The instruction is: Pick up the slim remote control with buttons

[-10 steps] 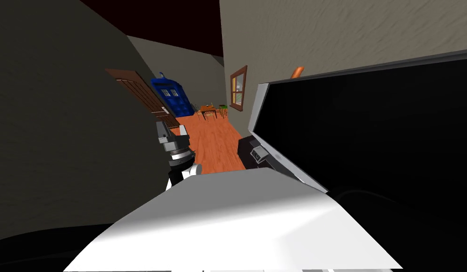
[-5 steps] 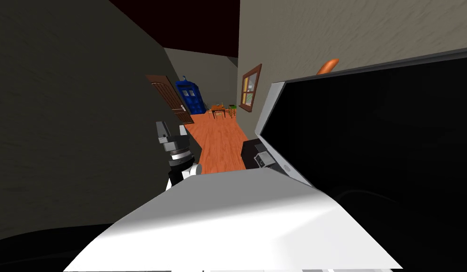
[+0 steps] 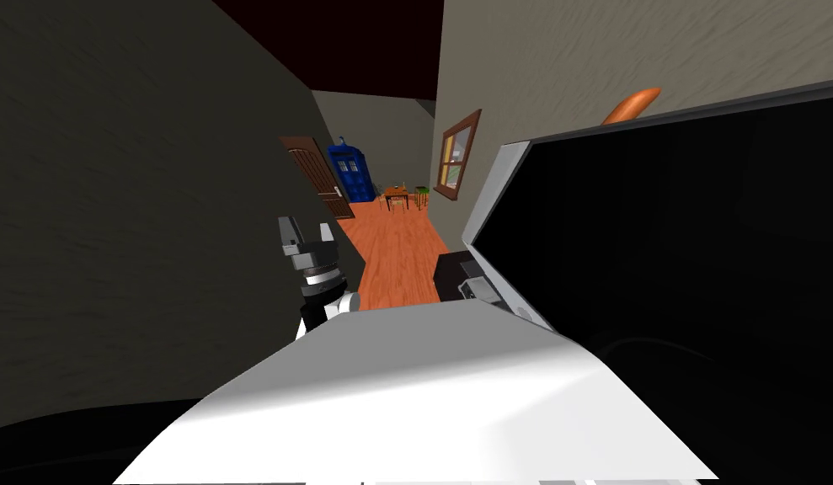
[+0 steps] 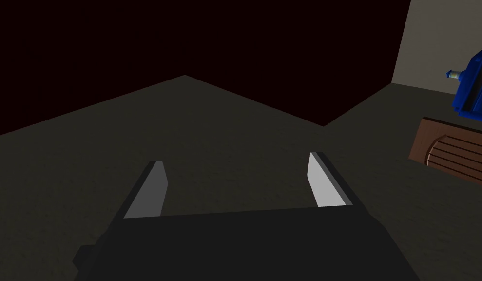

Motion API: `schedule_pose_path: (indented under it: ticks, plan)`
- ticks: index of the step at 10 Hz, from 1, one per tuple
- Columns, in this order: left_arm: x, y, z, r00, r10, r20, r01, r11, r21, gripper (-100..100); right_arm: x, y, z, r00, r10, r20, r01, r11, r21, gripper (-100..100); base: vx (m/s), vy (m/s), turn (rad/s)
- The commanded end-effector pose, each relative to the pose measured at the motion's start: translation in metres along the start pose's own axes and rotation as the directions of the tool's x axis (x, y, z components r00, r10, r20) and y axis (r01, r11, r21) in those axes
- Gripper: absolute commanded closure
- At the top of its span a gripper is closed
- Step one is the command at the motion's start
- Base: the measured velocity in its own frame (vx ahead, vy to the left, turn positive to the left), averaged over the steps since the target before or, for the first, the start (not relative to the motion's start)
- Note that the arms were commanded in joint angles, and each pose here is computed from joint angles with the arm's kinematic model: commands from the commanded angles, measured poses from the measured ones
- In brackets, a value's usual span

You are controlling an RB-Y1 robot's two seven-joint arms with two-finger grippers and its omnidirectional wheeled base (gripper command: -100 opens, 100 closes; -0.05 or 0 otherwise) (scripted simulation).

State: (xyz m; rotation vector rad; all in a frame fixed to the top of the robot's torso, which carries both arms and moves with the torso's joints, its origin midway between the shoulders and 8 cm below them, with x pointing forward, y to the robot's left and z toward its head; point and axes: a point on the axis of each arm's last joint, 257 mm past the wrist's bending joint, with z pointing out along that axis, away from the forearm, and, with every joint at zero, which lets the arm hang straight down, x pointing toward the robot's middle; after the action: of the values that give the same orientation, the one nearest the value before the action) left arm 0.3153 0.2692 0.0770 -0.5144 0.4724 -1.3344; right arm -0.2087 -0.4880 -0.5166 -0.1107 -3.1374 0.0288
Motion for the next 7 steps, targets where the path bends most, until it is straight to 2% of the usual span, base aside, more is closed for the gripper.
schedule_pose_path:
  ticks: [1,5,6,7]
  plan:
    - [0.000,0.000,0.000,1.000,0.000,0.000,0.000,1.000,0.000,0,-0.001,0.005,0.009,1.000,0.008,0.004,-0.008,1.000,0.000,-100,-0.018,-0.016,0.057]
    - [0.000,0.000,0.000,1.000,0.000,0.000,0.000,1.000,0.000,0,-0.004,0.019,0.029,1.000,0.023,0.012,-0.023,1.000,-0.004,-100,-0.040,-0.030,0.049]
    - [0.000,0.000,0.000,1.000,0.000,0.000,0.000,1.000,0.000,0,-0.002,0.017,0.025,1.000,0.021,0.011,-0.021,1.000,-0.004,-100,-0.018,-0.015,0.014]
    - [0.000,0.000,0.000,1.000,0.000,0.000,0.000,1.000,0.000,0,-0.003,0.019,0.026,1.000,0.021,0.012,-0.021,1.000,-0.007,100,0.000,0.000,0.000]
